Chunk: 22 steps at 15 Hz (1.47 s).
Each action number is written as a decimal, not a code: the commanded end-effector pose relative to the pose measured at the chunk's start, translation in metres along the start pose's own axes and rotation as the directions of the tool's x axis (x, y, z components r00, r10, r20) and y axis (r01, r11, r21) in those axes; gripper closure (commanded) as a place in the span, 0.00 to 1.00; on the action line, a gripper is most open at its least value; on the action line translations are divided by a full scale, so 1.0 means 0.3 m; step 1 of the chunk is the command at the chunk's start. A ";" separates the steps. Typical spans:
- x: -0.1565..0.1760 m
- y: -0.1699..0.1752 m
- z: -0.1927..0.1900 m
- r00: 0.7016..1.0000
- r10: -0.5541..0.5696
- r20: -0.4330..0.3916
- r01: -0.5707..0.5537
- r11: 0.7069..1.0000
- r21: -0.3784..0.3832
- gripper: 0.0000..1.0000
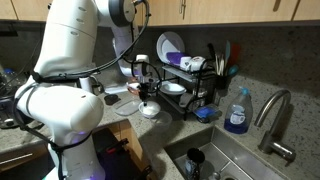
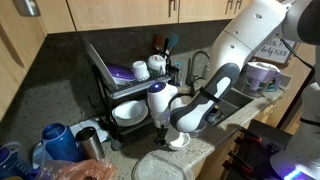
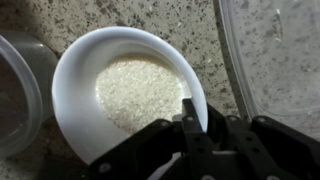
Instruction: Pour the contents of the white bowl into the clear bowl
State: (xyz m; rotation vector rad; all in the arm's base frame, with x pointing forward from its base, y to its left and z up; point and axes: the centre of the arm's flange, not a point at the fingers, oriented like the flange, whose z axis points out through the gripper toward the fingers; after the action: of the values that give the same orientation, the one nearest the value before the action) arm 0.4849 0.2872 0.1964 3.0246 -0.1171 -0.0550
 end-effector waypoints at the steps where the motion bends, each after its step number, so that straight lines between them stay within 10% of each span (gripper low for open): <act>1: -0.002 0.013 -0.087 0.998 0.036 -0.044 -0.038 0.998 -0.048 0.97; 22: 0.056 0.109 -0.294 0.986 0.161 -0.052 -0.157 0.984 0.087 0.97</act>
State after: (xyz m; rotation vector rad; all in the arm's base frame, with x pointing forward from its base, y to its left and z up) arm 0.5087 0.2740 0.2651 3.0474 -0.2898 0.0649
